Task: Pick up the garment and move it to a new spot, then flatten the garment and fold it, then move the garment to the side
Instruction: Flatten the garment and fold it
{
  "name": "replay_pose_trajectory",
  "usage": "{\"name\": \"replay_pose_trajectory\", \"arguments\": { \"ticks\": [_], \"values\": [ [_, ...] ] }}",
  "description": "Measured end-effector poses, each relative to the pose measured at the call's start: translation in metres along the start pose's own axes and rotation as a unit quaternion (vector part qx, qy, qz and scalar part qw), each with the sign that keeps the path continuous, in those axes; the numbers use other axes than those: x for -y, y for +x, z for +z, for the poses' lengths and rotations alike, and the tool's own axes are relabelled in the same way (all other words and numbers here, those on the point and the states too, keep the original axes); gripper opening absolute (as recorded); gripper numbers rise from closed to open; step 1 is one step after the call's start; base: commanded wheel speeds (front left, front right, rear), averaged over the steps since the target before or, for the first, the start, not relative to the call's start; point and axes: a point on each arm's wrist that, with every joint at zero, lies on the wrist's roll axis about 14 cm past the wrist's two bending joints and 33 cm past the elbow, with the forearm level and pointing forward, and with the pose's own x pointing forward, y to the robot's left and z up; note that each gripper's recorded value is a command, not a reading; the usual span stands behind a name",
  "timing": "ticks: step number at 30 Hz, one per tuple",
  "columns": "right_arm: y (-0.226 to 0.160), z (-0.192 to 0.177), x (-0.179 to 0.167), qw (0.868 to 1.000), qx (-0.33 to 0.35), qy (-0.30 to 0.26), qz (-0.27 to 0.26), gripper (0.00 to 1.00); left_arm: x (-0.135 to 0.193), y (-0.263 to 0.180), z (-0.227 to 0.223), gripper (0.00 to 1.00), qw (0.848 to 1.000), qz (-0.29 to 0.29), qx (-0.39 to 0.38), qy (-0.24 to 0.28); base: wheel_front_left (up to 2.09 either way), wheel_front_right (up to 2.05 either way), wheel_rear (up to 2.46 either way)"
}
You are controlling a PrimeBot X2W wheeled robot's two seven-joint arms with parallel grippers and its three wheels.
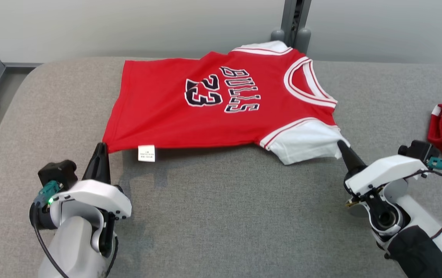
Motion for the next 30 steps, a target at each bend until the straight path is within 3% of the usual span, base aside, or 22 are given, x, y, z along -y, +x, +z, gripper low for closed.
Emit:
{"name": "replay_pose_trajectory", "arguments": {
  "ticks": [14, 30],
  "values": [
    [-0.044, -0.026, 0.009, 0.999, -0.037, 0.037, -0.007, 0.00, 0.001, -0.045, -0.005, 0.00, 0.998, -0.015, 0.009, 0.062, 0.00, 0.00, 0.00],
    [-0.075, -0.021, 0.015, 0.998, -0.064, 0.000, 0.011, 0.00, -0.010, -0.073, -0.014, 0.00, 0.998, 0.002, 0.009, 0.069, 0.00, 0.00, 0.00]
  ]
}}
